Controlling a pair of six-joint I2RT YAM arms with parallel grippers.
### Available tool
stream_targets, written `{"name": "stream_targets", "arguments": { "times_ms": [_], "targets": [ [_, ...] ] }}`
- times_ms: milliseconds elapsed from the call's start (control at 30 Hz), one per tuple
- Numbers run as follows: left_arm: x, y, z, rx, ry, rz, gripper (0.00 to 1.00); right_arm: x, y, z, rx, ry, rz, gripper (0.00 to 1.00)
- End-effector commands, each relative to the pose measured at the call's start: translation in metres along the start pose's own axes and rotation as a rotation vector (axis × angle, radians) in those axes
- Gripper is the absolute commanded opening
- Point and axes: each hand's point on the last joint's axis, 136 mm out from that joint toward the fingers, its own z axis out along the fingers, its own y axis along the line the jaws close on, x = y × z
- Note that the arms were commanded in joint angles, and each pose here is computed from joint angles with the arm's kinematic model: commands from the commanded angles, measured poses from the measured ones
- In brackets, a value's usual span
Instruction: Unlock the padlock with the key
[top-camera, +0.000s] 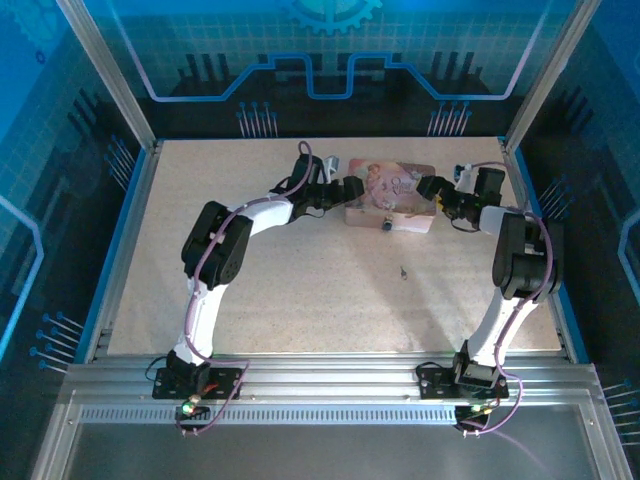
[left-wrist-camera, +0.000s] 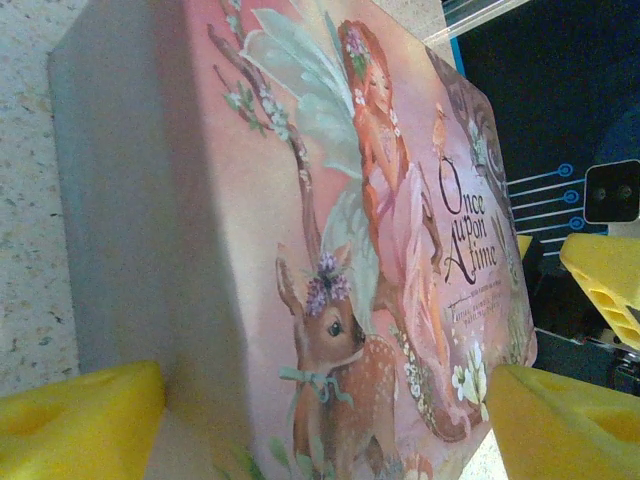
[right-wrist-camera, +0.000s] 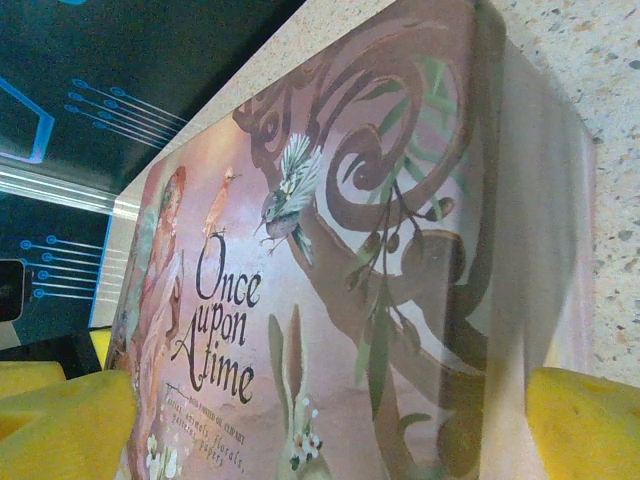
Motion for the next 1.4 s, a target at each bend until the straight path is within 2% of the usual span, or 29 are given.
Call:
{"name": "stream_targets", "arguments": {
  "times_ms": [0,400,833,1100,1367],
  "targets": [
    [0.011,-0.025,-0.003,0.073,0.038,0.043,0.85,0.031,0.042,0.008,-0.108,0.088,-0.014,1.00],
    [0.018,-0.013,-0.053,0.043,-0.001,0.047,0.85,0.088,0.093,0.007,-0.150,0.152,-0.068,1.00],
    [0.037,0.021,-0.106,-0.070,-0.027,0.009,0.87,0.164,0.137,0.005,-0.168,0.238,-0.163,1.00],
    [0.028,0.039,-0.133,-0.138,-0.078,-0.026,0.93,0.163,0.117,-0.004,-0.024,0.212,-0.199,1.00],
    [0.018,0.046,-0.178,-0.195,-0.159,-0.033,0.94,0.156,0.091,-0.042,0.205,0.187,-0.269,1.00]
  ]
}}
